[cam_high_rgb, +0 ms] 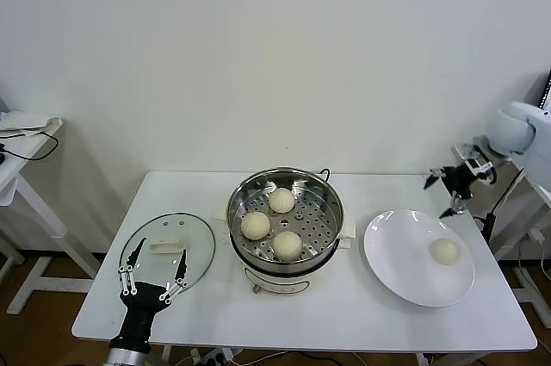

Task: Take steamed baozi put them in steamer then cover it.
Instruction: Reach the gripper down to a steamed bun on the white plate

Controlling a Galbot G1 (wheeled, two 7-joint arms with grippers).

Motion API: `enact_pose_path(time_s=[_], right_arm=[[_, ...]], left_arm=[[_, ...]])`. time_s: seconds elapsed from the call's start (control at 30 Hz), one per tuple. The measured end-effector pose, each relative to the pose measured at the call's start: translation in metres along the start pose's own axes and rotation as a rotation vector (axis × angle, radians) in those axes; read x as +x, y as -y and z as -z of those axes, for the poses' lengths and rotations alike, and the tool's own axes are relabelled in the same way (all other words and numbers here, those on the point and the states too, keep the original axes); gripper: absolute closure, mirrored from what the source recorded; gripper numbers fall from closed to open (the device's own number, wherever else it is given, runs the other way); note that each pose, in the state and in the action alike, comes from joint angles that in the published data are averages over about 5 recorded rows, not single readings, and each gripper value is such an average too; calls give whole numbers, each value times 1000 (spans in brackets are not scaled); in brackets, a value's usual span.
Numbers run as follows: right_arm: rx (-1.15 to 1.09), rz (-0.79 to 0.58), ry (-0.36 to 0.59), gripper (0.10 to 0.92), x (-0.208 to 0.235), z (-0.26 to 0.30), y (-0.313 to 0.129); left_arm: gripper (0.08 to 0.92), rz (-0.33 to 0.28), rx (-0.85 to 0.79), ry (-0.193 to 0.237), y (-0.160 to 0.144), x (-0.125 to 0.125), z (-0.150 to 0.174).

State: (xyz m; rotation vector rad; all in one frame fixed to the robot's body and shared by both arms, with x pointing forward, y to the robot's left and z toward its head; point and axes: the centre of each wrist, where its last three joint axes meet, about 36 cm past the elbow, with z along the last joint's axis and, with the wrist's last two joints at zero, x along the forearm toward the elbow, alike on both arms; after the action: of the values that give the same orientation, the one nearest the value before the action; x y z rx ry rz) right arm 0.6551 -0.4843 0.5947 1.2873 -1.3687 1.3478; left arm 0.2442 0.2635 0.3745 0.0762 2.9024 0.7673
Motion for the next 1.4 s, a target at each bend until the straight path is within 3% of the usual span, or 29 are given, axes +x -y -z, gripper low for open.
enact_pose_path(time_s=[0.4,0.93,1.4], right_arm=[[-111,57,-25,200,-72,-33,-34],[-150,56,-52,201,-108,-50,-55],[-151,37,-52,380,-115,-49,-56]], left_arm=[[177,5,1,-15,1,1,-3],[177,8,4,-24,4,2,-7],[177,10,3,-21,4,0,-7]])
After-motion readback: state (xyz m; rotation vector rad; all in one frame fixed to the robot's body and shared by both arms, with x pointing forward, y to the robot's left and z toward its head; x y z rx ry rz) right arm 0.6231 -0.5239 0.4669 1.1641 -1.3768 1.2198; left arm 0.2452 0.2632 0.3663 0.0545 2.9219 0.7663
